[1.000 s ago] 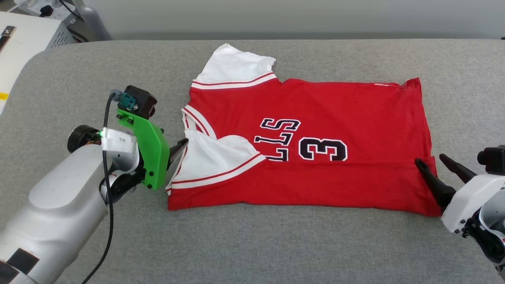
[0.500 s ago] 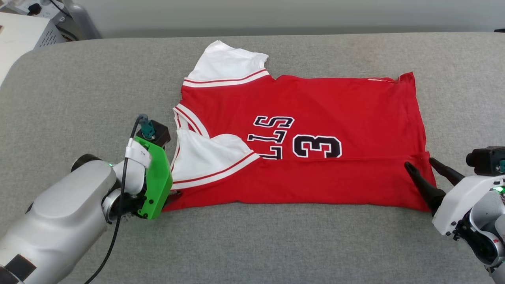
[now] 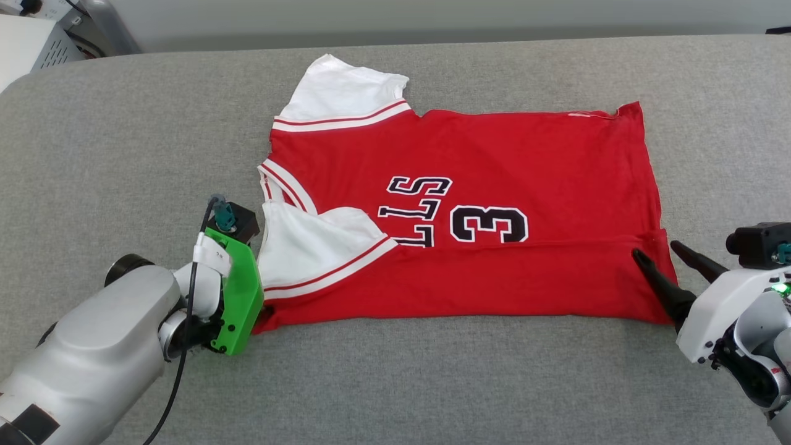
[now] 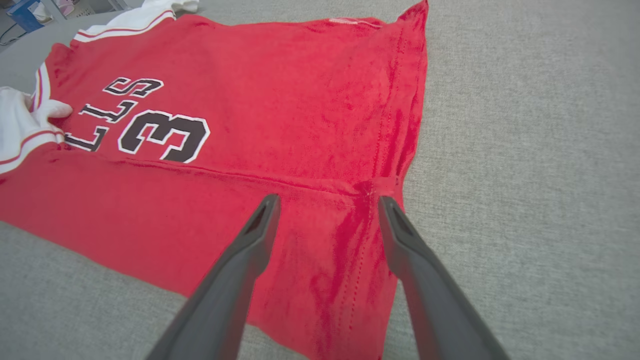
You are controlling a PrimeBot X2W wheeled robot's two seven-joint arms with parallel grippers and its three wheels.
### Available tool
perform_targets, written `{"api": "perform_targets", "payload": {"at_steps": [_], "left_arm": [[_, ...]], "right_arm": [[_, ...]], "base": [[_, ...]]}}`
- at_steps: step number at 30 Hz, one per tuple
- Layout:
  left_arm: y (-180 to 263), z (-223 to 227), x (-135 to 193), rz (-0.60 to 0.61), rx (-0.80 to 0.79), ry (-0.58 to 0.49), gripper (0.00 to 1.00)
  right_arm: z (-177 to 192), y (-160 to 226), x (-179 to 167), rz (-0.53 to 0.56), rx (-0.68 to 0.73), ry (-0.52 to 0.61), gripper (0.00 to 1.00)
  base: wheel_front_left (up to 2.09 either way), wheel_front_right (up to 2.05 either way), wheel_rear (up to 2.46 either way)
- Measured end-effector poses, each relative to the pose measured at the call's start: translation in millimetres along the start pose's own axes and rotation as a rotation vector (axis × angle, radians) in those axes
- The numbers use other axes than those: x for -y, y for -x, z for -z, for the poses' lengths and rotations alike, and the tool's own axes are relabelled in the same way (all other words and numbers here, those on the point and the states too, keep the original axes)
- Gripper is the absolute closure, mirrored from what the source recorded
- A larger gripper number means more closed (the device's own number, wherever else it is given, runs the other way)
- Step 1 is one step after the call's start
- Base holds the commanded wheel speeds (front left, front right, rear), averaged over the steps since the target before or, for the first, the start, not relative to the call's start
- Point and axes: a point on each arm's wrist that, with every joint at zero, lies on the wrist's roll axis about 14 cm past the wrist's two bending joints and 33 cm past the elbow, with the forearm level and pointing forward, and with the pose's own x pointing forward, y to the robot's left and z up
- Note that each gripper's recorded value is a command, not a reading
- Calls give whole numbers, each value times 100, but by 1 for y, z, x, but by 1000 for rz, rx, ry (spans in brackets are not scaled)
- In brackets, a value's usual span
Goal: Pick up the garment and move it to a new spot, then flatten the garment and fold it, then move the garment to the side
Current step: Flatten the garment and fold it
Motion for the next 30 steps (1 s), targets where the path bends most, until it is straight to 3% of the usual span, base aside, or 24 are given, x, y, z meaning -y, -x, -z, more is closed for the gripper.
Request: {"api": "perform_targets", "payload": {"at_steps": [9, 14, 22, 30], "left_arm": [[15, -19, 10, 20, 140, -15, 100], [32, -36, 12, 27, 232, -42, 100], [40, -42, 13, 34, 277, -61, 100], [31, -36, 10, 37, 265, -54, 100]], "right_arm": [[-41, 3, 8, 10, 43, 128, 0], [-55, 14, 20, 29, -40, 188, 0], [-32, 27, 27, 36, -314, 190, 0], [4, 13, 21, 21, -436, 107, 0]], "base": [[0, 0, 0], [0, 0, 0], [0, 0, 0], [0, 0, 0]]}}
